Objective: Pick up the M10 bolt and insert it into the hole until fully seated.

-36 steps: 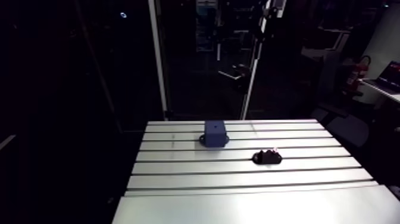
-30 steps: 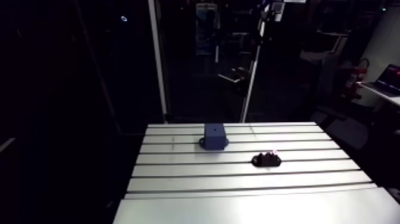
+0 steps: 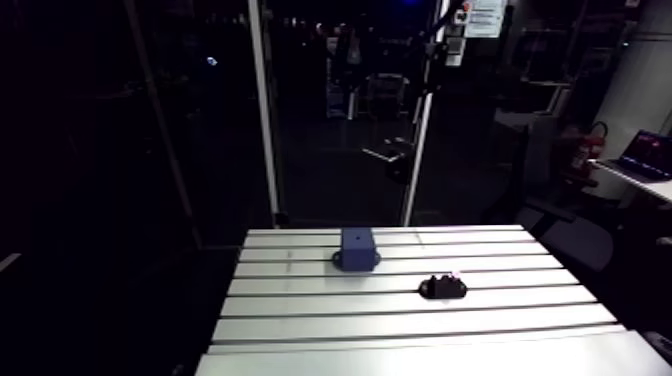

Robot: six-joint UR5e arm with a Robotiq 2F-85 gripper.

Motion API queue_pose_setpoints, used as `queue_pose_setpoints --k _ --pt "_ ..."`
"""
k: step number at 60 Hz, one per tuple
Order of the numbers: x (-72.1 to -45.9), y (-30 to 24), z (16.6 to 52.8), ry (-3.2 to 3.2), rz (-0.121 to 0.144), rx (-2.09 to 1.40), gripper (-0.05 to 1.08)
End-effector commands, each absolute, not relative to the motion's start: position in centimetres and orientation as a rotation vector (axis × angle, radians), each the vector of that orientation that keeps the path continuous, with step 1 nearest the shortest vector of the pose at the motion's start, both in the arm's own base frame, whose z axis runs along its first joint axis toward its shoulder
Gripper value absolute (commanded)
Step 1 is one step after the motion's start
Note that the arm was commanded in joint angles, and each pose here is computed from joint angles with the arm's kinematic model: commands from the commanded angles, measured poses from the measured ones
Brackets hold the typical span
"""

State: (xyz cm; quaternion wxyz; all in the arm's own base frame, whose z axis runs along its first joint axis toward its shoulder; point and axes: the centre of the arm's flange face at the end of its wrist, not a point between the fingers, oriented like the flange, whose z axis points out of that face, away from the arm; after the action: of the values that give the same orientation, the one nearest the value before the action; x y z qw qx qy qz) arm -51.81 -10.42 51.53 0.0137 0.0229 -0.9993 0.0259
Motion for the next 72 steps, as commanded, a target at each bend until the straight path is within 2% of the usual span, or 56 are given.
queue_pose_setpoints --k 1,15,17,22,30,38,51,61,67,72 --pt "-51.8 -10.2 51.3 -3.114 0.077 0.071 0.01" --pt "-52.2 -9.7 51.0 -3.118 0.065 0.139 0.01" --pt "-52.4 -8.8 50.9 -3.114 0.053 0.143 0.01" --pt "-52.7 -7.3 50.6 -3.097 0.044 0.134 0.01" --pt "-53.2 -3.4 48.7 -3.049 0.019 0.131 0.01" --pt "-52.8 -0.6 46.6 -3.045 0.007 0.146 0.01" --pt "-52.4 1.2 43.5 -2.992 -0.026 0.161 0.01" --pt "-51.8 3.3 41.1 -3.000 -0.027 0.099 0.01" --pt "-51.3 5.3 39.2 -2.977 -0.045 0.066 0.01" --pt "-51.1 5.4 38.5 -2.968 -0.049 0.059 0.01"
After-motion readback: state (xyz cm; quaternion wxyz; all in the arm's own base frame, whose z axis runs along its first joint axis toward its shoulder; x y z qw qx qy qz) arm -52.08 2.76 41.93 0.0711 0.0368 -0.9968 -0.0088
